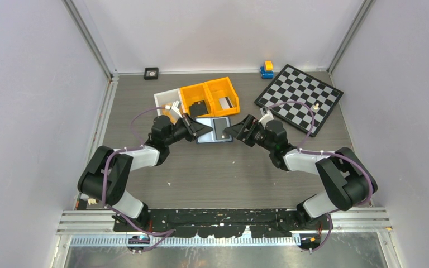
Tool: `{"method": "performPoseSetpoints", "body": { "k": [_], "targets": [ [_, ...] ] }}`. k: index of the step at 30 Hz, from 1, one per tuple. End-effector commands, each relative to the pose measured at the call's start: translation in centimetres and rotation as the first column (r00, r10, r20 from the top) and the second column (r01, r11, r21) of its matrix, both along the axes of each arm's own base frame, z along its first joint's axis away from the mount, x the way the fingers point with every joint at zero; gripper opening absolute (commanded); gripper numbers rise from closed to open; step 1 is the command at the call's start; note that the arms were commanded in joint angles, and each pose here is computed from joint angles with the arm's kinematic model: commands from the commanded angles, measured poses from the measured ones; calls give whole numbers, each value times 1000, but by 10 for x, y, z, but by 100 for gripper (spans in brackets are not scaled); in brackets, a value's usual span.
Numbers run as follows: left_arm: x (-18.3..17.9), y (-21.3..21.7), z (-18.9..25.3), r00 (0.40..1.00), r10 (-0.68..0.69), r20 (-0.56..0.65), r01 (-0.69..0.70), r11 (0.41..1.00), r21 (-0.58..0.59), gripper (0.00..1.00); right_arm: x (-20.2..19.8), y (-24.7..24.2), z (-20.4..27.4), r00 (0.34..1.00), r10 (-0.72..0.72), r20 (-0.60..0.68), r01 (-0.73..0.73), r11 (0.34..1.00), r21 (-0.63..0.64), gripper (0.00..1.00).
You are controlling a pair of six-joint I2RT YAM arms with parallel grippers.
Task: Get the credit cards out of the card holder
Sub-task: Remove the credit card from the card holder.
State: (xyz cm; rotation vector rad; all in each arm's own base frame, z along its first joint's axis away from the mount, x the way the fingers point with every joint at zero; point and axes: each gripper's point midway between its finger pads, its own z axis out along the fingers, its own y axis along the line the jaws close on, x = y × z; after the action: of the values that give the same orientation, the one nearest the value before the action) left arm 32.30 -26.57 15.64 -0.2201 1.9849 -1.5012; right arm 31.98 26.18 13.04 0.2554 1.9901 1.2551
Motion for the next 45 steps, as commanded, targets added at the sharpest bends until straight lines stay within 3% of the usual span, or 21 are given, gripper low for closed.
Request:
{"method": "performPoseSetpoints", "body": {
  "k": [1, 5, 13, 19, 23, 30, 34, 40, 43, 45],
  "targets": [
    [-6, -4, 45, 988, -27, 151, 40, 995, -86, 0, 7, 5, 23, 998, 5, 62, -8, 999, 41, 89],
    [-8, -6, 48, 987, -43, 154, 59, 993, -101, 0, 4, 10, 36, 994, 37, 100, -48, 994, 102, 87],
    [-6, -7, 43, 990, -46, 137, 61, 992, -108, 0, -8, 11, 62, 979, 69, 192, -100, 983, 155, 58],
    [-6, -7, 44, 989, -42, 140, 57, 993, -101, 0, -13, 13, 72, 969, 85, 233, -130, 974, 187, 45],
    [-7, -6, 45, 988, -41, 148, 56, 994, -96, 0, -13, 13, 72, 969, 88, 232, -133, 973, 186, 30],
    [-7, -5, 45, 988, -37, 152, 50, 995, -84, 0, -14, 16, 74, 965, 106, 239, -154, 969, 192, 12],
    [-5, 0, 40, 991, -9, 137, 17, 998, -57, 18, -13, 15, 72, 968, 103, 228, -145, 973, 178, 1],
    [0, 30, 32, 983, 140, 116, -150, 985, 81, 51, -2, 3, 55, 985, 27, 172, -46, 993, 109, 1],
    [-4, 57, 34, 956, 258, 142, -279, 948, 155, 66, 3, -5, 47, 989, -17, 146, 7, 998, 65, 0],
    [-7, 74, 46, 923, 329, 199, -363, 917, 167, 70, 7, -10, 39, 992, -40, 121, 38, 999, 19, 1]
  ]
}}
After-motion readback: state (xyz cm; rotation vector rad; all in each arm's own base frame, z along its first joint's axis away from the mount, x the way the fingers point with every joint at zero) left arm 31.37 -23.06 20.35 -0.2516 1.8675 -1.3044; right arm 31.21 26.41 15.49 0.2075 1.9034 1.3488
